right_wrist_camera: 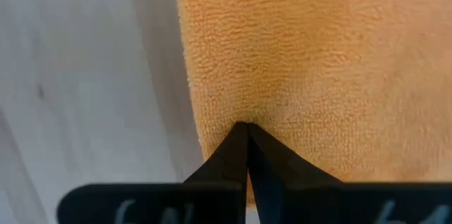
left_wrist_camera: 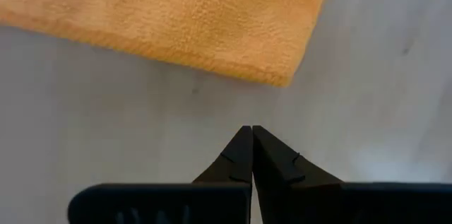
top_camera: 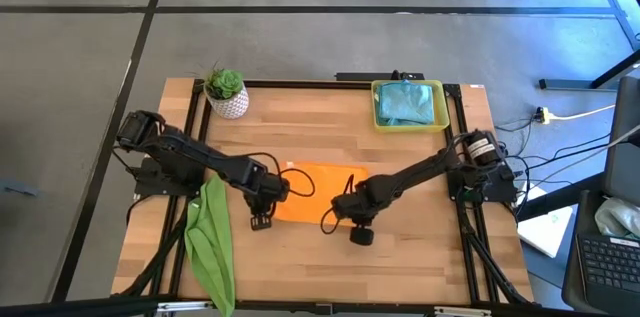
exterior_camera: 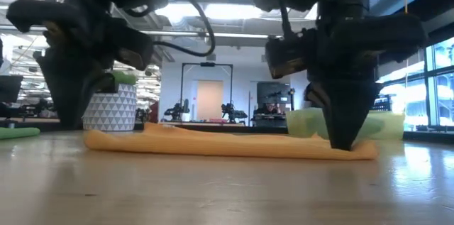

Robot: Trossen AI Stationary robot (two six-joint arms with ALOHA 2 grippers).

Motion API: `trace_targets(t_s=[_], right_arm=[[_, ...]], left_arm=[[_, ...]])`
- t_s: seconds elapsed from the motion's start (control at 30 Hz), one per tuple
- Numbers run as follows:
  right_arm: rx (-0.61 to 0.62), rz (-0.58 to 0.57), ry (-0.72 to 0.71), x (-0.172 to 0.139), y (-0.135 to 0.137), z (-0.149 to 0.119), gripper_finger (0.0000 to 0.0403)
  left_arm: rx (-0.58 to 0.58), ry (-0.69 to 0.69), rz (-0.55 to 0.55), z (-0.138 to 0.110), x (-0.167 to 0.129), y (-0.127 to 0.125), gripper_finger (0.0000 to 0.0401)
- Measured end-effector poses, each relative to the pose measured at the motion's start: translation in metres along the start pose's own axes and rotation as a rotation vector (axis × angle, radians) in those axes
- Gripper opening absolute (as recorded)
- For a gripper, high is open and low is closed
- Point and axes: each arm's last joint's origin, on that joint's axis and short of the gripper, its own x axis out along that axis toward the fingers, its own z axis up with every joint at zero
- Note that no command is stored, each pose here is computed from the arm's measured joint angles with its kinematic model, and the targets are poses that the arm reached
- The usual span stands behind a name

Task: Fold microfiber towels
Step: Fold the orange microfiber towel

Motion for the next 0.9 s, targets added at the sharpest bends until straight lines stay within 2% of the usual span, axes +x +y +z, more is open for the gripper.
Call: trace_targets(t_s=[0.13, 0.37, 0.47, 0.53, 0.63, 0.77, 0.9], right_arm=[[-0.071, 0.010, 0.038, -0.001, -0.017, 0.004, 0.0014], [-0.069, -0.009, 0.034, -0.005, -0.046, 0.013, 0.0014], [-0.073, -0.027, 0.002, -0.015, -0.052, 0.015, 0.0013], [-0.074, -0.078, -0.014, -0.023, -0.054, 0.011, 0.0010], [-0.071, -0.129, -0.086, -0.051, -0.054, 0.008, 0.0004], [0.014, -0.131, -0.114, -0.073, -0.054, -0.002, 0.0011], [0.158, -0.058, -0.229, -0.090, -0.047, 0.000, 0.0027]], left_arm=[[-0.061, -0.040, -0.039, -0.002, 0.004, -0.010, 0.0000], [-0.124, -0.037, -0.069, -0.006, 0.006, -0.021, 0.0000], [-0.146, -0.018, -0.076, -0.009, 0.005, -0.022, 0.0000], [-0.157, -0.028, -0.071, -0.012, -0.001, -0.023, 0.0000], [-0.153, -0.078, -0.037, -0.016, -0.015, -0.021, 0.0000], [-0.137, -0.156, 0.042, -0.026, -0.039, -0.015, 0.0000], [-0.154, -0.239, 0.042, -0.035, -0.065, -0.009, 0.0000]])
